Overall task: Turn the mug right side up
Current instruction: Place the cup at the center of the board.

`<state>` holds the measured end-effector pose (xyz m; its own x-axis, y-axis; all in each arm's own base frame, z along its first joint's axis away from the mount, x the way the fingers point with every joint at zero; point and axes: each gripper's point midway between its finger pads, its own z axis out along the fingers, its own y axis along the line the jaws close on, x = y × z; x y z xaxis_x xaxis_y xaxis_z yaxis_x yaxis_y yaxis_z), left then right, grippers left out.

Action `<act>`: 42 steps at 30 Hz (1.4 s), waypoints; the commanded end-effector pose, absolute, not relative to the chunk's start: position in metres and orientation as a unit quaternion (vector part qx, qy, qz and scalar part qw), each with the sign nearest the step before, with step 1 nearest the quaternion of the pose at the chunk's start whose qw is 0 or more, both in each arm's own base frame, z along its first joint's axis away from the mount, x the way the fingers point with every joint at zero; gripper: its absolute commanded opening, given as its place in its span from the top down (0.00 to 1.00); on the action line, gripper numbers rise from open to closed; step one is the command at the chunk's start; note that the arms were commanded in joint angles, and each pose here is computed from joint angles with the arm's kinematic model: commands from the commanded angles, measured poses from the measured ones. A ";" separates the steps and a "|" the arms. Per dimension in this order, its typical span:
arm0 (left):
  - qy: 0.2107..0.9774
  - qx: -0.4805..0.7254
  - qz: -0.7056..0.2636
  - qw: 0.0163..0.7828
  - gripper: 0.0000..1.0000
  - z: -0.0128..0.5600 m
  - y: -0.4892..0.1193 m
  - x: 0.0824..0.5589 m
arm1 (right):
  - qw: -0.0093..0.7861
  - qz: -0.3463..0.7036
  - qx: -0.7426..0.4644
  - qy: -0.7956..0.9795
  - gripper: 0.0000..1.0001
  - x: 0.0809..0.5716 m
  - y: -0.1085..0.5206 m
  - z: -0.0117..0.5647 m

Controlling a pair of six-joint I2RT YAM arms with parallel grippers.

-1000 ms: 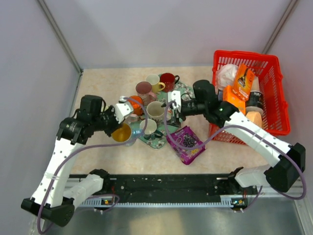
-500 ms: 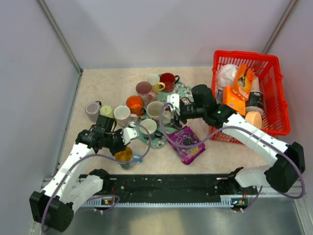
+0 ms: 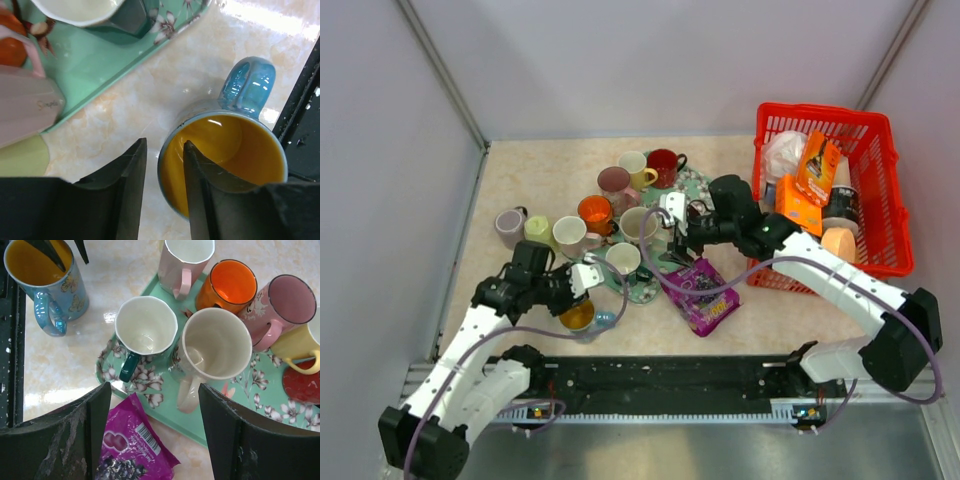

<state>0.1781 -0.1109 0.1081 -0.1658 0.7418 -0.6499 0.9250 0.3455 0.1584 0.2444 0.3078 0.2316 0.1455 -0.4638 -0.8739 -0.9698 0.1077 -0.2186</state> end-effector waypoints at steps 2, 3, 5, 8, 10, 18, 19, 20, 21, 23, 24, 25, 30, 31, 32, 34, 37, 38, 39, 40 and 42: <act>0.728 0.526 -0.101 0.427 0.54 0.180 -0.110 0.187 | 0.439 0.287 -0.609 0.594 0.30 0.241 0.323 0.237; 0.733 0.496 -0.085 0.458 0.53 0.199 -0.104 0.190 | 0.435 0.289 -0.611 0.595 0.30 0.238 0.327 0.235; 0.748 0.427 -0.053 0.506 0.43 0.229 -0.091 0.199 | 0.425 0.284 -0.623 0.592 0.28 0.228 0.339 0.229; 0.781 0.288 -0.020 0.554 0.31 0.262 -0.060 0.211 | 0.415 0.283 -0.638 0.584 0.21 0.214 0.358 0.220; 0.796 0.207 -0.016 0.568 0.27 0.276 -0.044 0.215 | 0.404 0.295 -0.638 0.586 0.18 0.207 0.370 0.214; 0.785 -0.054 -0.106 0.608 0.01 0.314 -0.020 0.208 | 0.343 0.349 -0.662 0.568 0.18 0.157 0.434 0.183; 0.778 -0.064 -0.113 0.615 0.01 0.317 -0.020 0.206 | 0.332 0.354 -0.663 0.570 0.18 0.150 0.439 0.176; 0.772 -0.074 -0.115 0.621 0.01 0.320 -0.019 0.205 | 0.324 0.359 -0.659 0.576 0.18 0.147 0.444 0.171; 0.766 -0.081 -0.116 0.627 0.01 0.324 -0.018 0.203 | 0.320 0.363 -0.654 0.581 0.18 0.145 0.449 0.169; 0.755 -0.091 -0.113 0.639 0.01 0.330 -0.014 0.200 | 0.314 0.356 -0.658 0.585 0.18 0.144 0.455 0.160; 0.750 -0.094 -0.112 0.645 0.02 0.333 -0.013 0.199 | 0.311 0.349 -0.664 0.583 0.18 0.142 0.458 0.153; 0.746 -0.098 -0.108 0.650 0.02 0.336 -0.012 0.197 | 0.311 0.342 -0.670 0.581 0.18 0.140 0.460 0.148; 0.728 -0.088 -0.111 0.670 0.03 0.350 -0.015 0.188 | 0.293 0.329 -0.672 0.595 0.24 0.134 0.471 0.117; 0.726 -0.085 -0.114 0.673 0.03 0.352 -0.017 0.186 | 0.288 0.325 -0.669 0.603 0.25 0.135 0.471 0.109; 0.724 -0.082 -0.116 0.676 0.03 0.353 -0.018 0.184 | 0.283 0.324 -0.668 0.607 0.26 0.135 0.472 0.103; 0.721 -0.076 -0.119 0.678 0.04 0.356 -0.021 0.182 | 0.274 0.319 -0.670 0.612 0.28 0.134 0.473 0.090; 0.720 -0.063 -0.121 0.680 0.04 0.358 -0.024 0.179 | 0.264 0.317 -0.674 0.613 0.39 0.131 0.476 0.079; 0.721 -0.062 -0.121 0.680 0.04 0.358 -0.025 0.179 | 0.267 0.315 -0.676 0.610 0.46 0.130 0.478 0.080; 0.722 -0.063 -0.122 0.678 0.04 0.357 -0.025 0.180 | 0.270 0.312 -0.678 0.608 0.51 0.131 0.479 0.080; 0.722 -0.063 -0.123 0.678 0.04 0.358 -0.025 0.180 | 0.274 0.311 -0.680 0.604 0.59 0.130 0.480 0.081; 0.722 -0.060 -0.125 0.678 0.05 0.358 -0.026 0.181 | 0.285 0.313 -0.680 0.599 0.81 0.130 0.480 0.089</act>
